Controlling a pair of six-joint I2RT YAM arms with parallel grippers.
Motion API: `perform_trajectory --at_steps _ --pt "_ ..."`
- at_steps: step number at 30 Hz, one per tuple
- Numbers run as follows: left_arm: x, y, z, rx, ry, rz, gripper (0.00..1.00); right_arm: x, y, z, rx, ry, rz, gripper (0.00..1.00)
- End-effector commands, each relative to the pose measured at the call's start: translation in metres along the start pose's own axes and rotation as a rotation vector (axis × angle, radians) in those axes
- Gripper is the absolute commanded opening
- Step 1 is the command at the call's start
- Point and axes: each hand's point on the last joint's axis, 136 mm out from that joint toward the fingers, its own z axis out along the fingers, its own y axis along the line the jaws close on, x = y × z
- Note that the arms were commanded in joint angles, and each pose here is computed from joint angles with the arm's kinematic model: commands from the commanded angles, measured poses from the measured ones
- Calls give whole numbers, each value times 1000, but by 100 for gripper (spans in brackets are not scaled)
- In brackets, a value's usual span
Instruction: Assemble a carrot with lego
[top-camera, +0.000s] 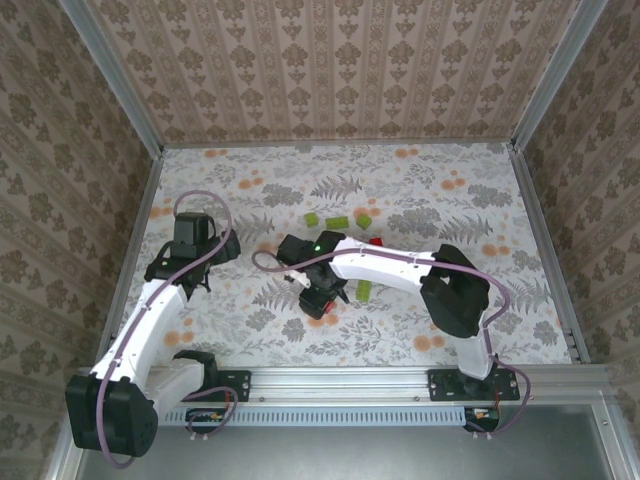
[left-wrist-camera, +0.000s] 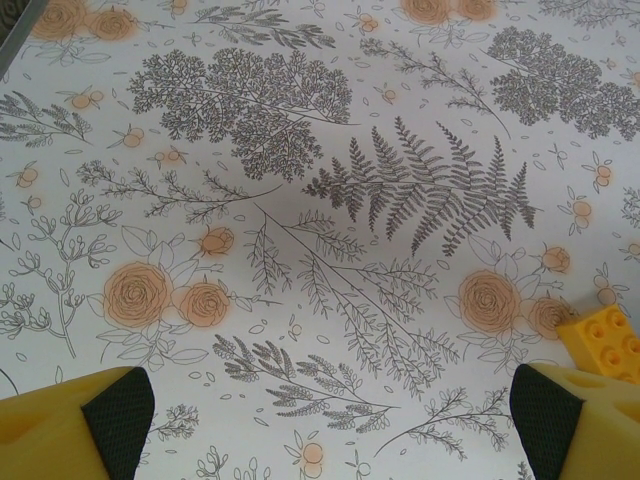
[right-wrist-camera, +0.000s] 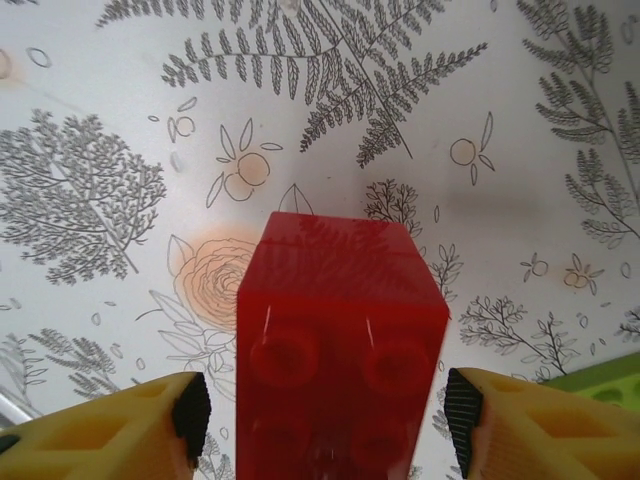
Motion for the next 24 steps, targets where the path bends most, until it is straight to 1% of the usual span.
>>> perform_trajectory --at_steps 1,4,7,10,13,16,20,24 --pt "-11 -2 -6 -7 -25 20 95 1 0 -29 2 -63 -12 69" --pt "-11 -2 -6 -7 -24 21 95 0 -1 -46 -12 -109 -5 71" --pt "-10 -2 -6 -7 -22 21 95 2 -12 -64 14 -154 25 72" --pt "-11 -2 -6 -7 -23 20 95 6 -36 -78 58 -188 97 72" --pt "-11 -2 -6 -6 -23 19 95 13 -73 -85 116 -211 201 72" --pt "-10 -3 -6 -3 -22 21 95 23 -116 -82 163 -209 340 72" --pt "-10 -4 -6 -1 -22 22 95 29 -155 -69 162 -213 509 72" --pt "-10 -4 -6 -2 -23 23 95 39 -175 -50 159 -192 607 72"
